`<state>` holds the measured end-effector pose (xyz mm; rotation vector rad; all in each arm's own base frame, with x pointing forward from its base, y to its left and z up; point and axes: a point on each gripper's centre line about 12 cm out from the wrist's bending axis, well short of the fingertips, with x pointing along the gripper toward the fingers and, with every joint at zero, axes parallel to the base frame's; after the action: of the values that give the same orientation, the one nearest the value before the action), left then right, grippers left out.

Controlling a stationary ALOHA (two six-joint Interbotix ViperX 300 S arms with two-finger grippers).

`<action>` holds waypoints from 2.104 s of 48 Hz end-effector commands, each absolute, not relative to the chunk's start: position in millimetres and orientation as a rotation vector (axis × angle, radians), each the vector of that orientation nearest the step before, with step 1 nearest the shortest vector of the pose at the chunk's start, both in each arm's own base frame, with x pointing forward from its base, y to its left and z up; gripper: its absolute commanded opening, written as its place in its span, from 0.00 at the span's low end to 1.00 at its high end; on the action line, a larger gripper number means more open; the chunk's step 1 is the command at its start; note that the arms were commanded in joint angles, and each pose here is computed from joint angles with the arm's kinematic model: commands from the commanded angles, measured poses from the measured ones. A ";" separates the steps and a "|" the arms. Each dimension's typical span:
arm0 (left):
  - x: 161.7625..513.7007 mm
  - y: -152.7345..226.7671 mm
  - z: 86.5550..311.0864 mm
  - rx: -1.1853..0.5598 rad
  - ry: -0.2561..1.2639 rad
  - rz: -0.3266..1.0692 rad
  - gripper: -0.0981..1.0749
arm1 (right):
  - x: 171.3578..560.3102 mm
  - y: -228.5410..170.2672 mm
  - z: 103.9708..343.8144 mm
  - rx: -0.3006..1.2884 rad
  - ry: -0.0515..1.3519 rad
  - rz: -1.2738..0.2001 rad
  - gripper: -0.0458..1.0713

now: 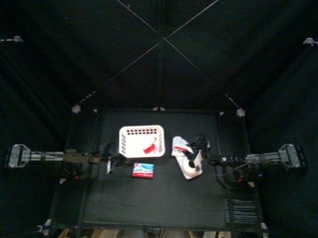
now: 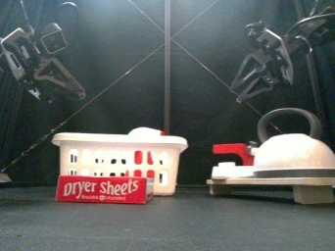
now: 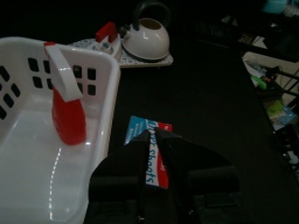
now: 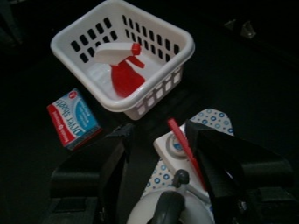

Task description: Grab iron

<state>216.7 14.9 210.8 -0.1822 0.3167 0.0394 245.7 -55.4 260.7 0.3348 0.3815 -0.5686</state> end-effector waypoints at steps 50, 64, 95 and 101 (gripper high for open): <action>437.7 83.8 235.0 -0.039 0.355 0.105 0.81 | 206.3 -42.6 248.4 0.180 0.335 -0.477 0.81; 478.3 101.5 221.1 0.063 0.440 0.147 0.81 | 206.6 -41.9 246.9 0.183 0.340 -0.474 0.81; 504.7 111.3 190.3 0.088 0.509 0.167 0.81 | 206.3 -42.2 246.3 0.183 0.342 -0.475 0.81; 506.6 111.6 187.9 0.086 0.511 0.167 0.81 | 206.3 -42.2 246.3 0.183 0.342 -0.475 0.81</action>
<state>500.6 109.0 169.6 0.0831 0.5589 0.1618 204.2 -42.8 243.0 0.1858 0.3482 -0.4799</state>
